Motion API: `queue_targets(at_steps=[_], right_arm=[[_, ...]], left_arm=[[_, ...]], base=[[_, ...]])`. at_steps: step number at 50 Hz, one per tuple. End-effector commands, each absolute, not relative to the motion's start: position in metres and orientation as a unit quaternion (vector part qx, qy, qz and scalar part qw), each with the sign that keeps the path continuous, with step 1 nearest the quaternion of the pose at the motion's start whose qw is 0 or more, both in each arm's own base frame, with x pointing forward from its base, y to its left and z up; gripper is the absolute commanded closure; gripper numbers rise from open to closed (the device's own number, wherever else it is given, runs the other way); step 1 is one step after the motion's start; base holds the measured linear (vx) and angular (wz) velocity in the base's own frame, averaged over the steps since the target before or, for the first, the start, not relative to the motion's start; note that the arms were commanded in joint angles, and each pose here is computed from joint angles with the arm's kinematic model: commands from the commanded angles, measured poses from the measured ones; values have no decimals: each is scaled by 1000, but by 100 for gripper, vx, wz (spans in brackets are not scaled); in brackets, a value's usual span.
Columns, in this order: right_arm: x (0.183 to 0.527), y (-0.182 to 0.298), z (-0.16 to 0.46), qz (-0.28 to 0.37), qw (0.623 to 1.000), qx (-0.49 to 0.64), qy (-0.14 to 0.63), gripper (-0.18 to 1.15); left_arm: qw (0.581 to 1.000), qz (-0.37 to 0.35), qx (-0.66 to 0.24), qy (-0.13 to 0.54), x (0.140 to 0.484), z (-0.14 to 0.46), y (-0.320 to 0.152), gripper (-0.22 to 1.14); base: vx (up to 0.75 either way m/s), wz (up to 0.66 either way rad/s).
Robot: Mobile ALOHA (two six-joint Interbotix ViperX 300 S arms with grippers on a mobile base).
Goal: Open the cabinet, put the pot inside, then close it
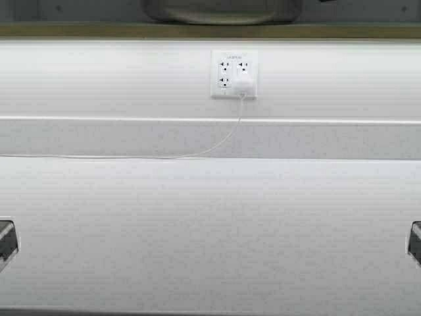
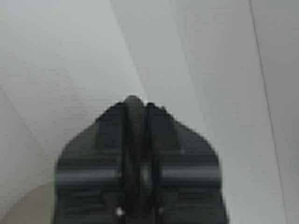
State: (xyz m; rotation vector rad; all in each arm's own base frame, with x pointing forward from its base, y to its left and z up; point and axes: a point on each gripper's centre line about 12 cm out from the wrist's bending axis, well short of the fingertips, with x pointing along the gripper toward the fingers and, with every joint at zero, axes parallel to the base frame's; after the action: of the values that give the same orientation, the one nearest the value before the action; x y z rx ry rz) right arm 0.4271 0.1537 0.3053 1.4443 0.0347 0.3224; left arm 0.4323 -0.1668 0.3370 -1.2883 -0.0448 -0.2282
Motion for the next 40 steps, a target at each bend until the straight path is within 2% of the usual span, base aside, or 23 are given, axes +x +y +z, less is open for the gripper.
queue_targets(at_steps=[1, 4, 9, 13, 15, 21, 23, 30, 40], right_arm=[[421, 170, 333, 189, 726, 661, 6, 82], [421, 168, 334, 190, 728, 659, 0, 67], [421, 162, 339, 196, 728, 657, -22, 28], [421, 156, 342, 197, 721, 663, -35, -2], [420, 153, 340, 192, 721, 665, -35, -10], [420, 146, 342, 185, 726, 661, -43, -6], [421, 142, 343, 183, 726, 661, -47, -6], [420, 129, 344, 173, 732, 657, -57, -7], [416, 98, 342, 146, 745, 647, -76, -7]], left_arm=[[766, -147, -626, -10, 420, 357, -195, 89], [765, -148, -627, -11, 420, 357, -195, 88], [766, -149, -624, -17, 419, 359, -194, 79], [765, -151, -625, -25, 418, 361, -192, 58], [764, -152, -627, -35, 418, 363, -191, 40], [756, -154, -633, -57, 418, 367, -188, -5], [755, -154, -635, -59, 419, 366, -188, -14], [750, -152, -640, -66, 418, 366, -186, -10], [753, -134, -639, -84, 417, 362, -164, -11]], base=[[0, 0], [0, 0], [0, 0], [0, 0], [0, 0], [0, 0], [0, 0], [0, 0], [0, 0]])
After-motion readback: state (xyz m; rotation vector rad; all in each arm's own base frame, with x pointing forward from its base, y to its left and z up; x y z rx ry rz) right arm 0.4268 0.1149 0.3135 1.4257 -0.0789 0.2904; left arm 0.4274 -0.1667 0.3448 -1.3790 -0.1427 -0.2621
